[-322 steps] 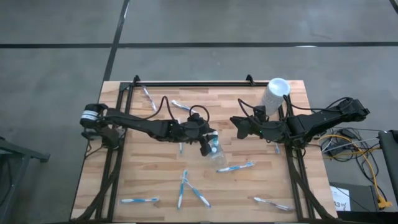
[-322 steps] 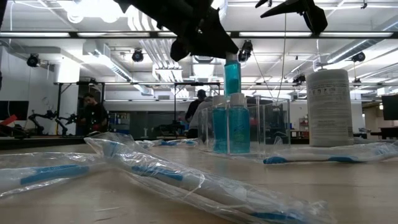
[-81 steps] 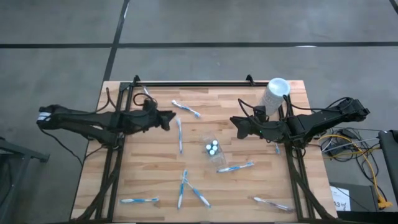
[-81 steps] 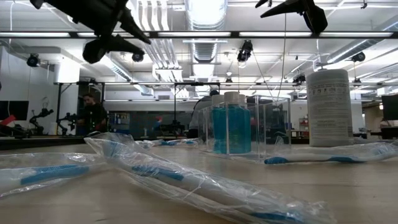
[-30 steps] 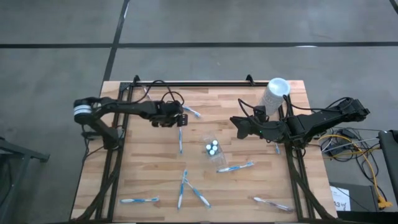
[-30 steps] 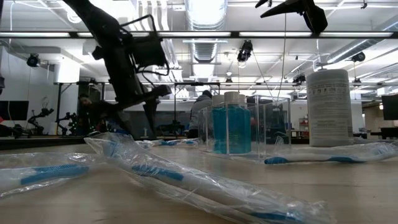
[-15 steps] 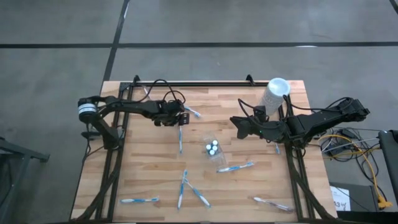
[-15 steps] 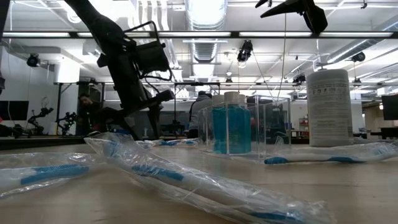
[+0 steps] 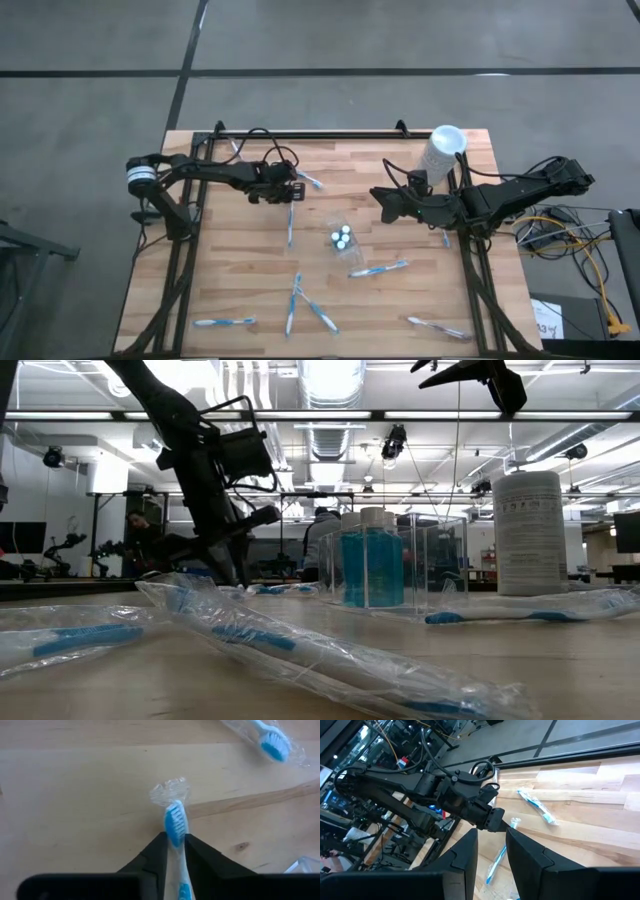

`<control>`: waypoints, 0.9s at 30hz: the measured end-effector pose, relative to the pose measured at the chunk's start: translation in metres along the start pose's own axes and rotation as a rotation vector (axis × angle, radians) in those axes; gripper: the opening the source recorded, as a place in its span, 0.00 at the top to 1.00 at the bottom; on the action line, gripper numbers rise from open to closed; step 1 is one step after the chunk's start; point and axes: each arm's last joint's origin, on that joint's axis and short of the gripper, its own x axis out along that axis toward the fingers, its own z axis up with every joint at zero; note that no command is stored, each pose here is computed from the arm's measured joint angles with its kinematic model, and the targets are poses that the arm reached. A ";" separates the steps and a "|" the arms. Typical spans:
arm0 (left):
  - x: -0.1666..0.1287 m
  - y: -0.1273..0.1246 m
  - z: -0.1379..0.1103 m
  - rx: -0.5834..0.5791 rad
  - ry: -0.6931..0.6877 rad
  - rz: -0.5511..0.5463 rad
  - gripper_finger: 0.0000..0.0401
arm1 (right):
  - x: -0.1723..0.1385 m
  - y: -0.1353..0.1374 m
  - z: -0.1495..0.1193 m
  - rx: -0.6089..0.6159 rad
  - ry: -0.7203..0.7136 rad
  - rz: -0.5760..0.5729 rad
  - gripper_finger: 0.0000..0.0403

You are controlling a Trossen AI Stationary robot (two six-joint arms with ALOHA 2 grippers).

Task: Pick & Place toothbrushing station
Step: Put the blue toothbrush into the left section of the transparent organizer

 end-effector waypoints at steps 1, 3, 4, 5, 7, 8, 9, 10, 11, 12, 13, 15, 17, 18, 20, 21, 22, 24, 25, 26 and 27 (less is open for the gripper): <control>0.000 0.000 0.000 0.005 0.002 -0.004 0.84 | 0.000 0.000 0.000 0.000 0.000 0.000 0.76; 0.000 -0.001 0.000 0.018 0.004 -0.016 0.86 | 0.000 0.000 0.000 -0.002 0.000 0.000 0.76; 0.000 -0.002 0.001 0.025 0.003 -0.027 0.86 | 0.000 0.000 0.000 -0.001 0.000 0.000 0.76; 0.000 -0.003 0.001 0.035 -0.001 -0.038 0.87 | 0.000 0.000 0.000 0.000 0.000 0.000 0.76; -0.001 -0.005 0.002 0.058 -0.006 -0.058 0.87 | 0.000 0.000 0.000 -0.002 0.000 0.000 0.76; -0.001 -0.006 0.002 0.069 -0.007 -0.067 0.87 | 0.000 0.000 0.000 -0.001 0.000 0.000 0.76; -0.001 -0.007 0.002 0.076 -0.011 -0.077 0.88 | 0.000 0.000 0.000 0.000 0.000 0.000 0.76; -0.001 -0.008 0.003 0.079 -0.015 -0.087 0.88 | 0.000 0.000 0.000 -0.002 0.000 0.000 0.76; -0.002 -0.009 0.003 0.079 -0.015 -0.095 0.89 | 0.000 0.000 0.000 -0.002 0.000 0.000 0.76; -0.002 -0.009 0.003 0.080 -0.014 -0.103 0.90 | 0.000 0.000 0.000 0.000 0.000 0.000 0.76; -0.002 -0.010 0.003 0.080 -0.015 -0.111 0.91 | 0.000 0.000 0.000 0.000 0.000 0.000 0.76; -0.003 -0.011 0.004 0.081 -0.018 -0.123 0.93 | 0.000 0.000 0.000 -0.002 0.000 0.000 0.76; -0.005 -0.013 0.004 0.103 -0.024 -0.146 0.96 | 0.000 0.000 0.000 0.000 0.000 0.000 0.76; -0.007 -0.015 0.005 0.117 -0.033 -0.163 0.97 | 0.000 0.000 0.000 -0.001 0.000 0.000 0.76; -0.011 -0.016 0.006 0.137 -0.045 -0.183 0.99 | 0.000 0.000 0.000 -0.001 0.000 0.000 0.76; -0.013 -0.017 0.006 0.143 -0.049 -0.188 0.99 | 0.000 0.000 0.000 0.000 0.000 0.000 0.76; -0.014 -0.017 0.006 0.150 -0.054 -0.193 0.99 | 0.000 0.000 0.000 -0.002 0.000 0.000 0.76; -0.019 -0.018 0.007 0.159 -0.067 -0.207 0.99 | 0.000 0.000 0.000 -0.002 0.000 0.000 0.76; -0.023 -0.019 0.007 0.165 -0.077 -0.215 0.99 | 0.000 0.000 0.000 0.000 0.000 0.000 0.76; -0.026 -0.019 0.007 0.177 -0.086 -0.227 0.99 | 0.000 0.000 0.000 0.000 0.000 0.000 0.76; -0.031 -0.020 0.008 0.189 -0.095 -0.241 0.99 | 0.000 0.000 0.000 -0.002 0.000 0.000 0.76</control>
